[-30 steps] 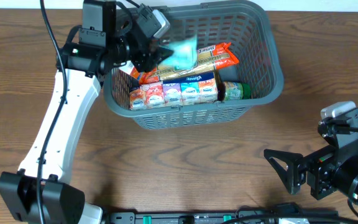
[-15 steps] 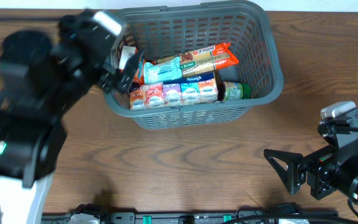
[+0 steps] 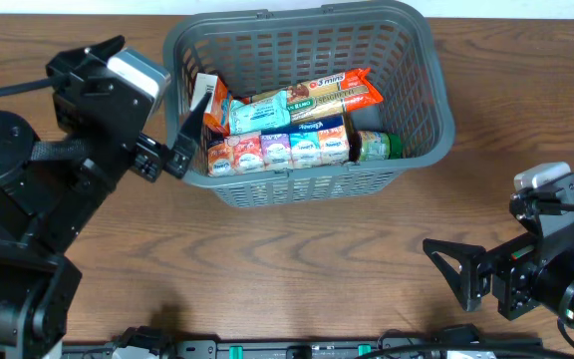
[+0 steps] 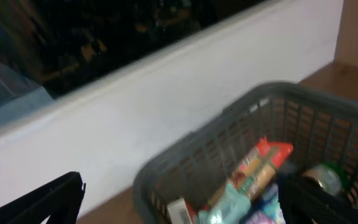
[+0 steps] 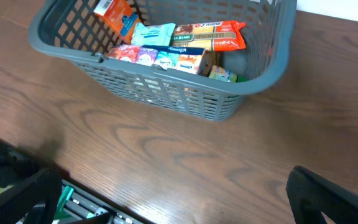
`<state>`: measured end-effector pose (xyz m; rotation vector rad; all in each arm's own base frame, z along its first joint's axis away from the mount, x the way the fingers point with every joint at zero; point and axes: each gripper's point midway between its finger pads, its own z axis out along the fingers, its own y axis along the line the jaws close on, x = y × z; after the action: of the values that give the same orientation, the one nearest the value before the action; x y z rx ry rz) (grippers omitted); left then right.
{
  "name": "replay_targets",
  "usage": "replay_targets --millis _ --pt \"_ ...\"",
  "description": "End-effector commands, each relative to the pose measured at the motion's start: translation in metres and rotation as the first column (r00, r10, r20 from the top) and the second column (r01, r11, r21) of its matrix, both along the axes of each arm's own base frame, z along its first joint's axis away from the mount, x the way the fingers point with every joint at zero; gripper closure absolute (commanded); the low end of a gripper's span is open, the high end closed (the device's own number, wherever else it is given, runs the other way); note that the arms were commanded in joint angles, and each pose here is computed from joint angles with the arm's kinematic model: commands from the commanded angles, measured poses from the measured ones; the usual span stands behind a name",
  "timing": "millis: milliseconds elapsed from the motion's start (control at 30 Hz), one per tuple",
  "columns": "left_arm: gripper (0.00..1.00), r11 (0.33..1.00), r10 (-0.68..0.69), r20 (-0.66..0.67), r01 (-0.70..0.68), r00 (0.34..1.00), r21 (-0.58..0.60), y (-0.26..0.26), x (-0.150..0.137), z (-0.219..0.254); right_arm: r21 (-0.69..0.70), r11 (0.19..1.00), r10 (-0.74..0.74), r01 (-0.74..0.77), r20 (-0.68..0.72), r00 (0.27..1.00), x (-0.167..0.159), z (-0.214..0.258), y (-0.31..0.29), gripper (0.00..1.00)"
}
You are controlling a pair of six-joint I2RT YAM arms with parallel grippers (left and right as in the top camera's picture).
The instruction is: Pack container
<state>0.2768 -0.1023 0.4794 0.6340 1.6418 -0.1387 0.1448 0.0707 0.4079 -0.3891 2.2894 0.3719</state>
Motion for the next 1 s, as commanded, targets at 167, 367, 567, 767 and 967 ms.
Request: replay_targets --millis 167,367,567,767,967 --pt "0.02 0.969 0.228 -0.228 -0.244 0.947 -0.047 0.050 -0.049 -0.054 0.006 1.000 -0.011 0.011 -0.003 1.000 0.001 0.001 0.000 0.01" --pt "0.01 0.941 0.314 -0.242 -0.335 0.918 -0.050 0.073 -0.088 -0.105 0.006 1.000 -0.011 0.011 -0.003 1.000 0.001 0.001 0.000 0.01" --pt "0.02 0.897 0.363 -0.287 -0.416 0.887 -0.150 0.081 -0.098 -0.176 0.006 1.000 -0.010 0.010 -0.003 1.000 0.001 0.001 0.000 0.01" --pt "0.02 0.876 0.360 -0.337 -0.439 0.870 -0.198 0.080 -0.091 -0.248 0.006 1.000 -0.010 0.010 -0.003 1.000 0.001 0.001 0.000 0.01" --pt "0.02 0.861 0.361 -0.351 -0.454 0.864 -0.232 0.080 -0.077 -0.299 0.006 1.000 -0.010 0.010 -0.003 1.000 0.001 0.001 0.000 0.01"
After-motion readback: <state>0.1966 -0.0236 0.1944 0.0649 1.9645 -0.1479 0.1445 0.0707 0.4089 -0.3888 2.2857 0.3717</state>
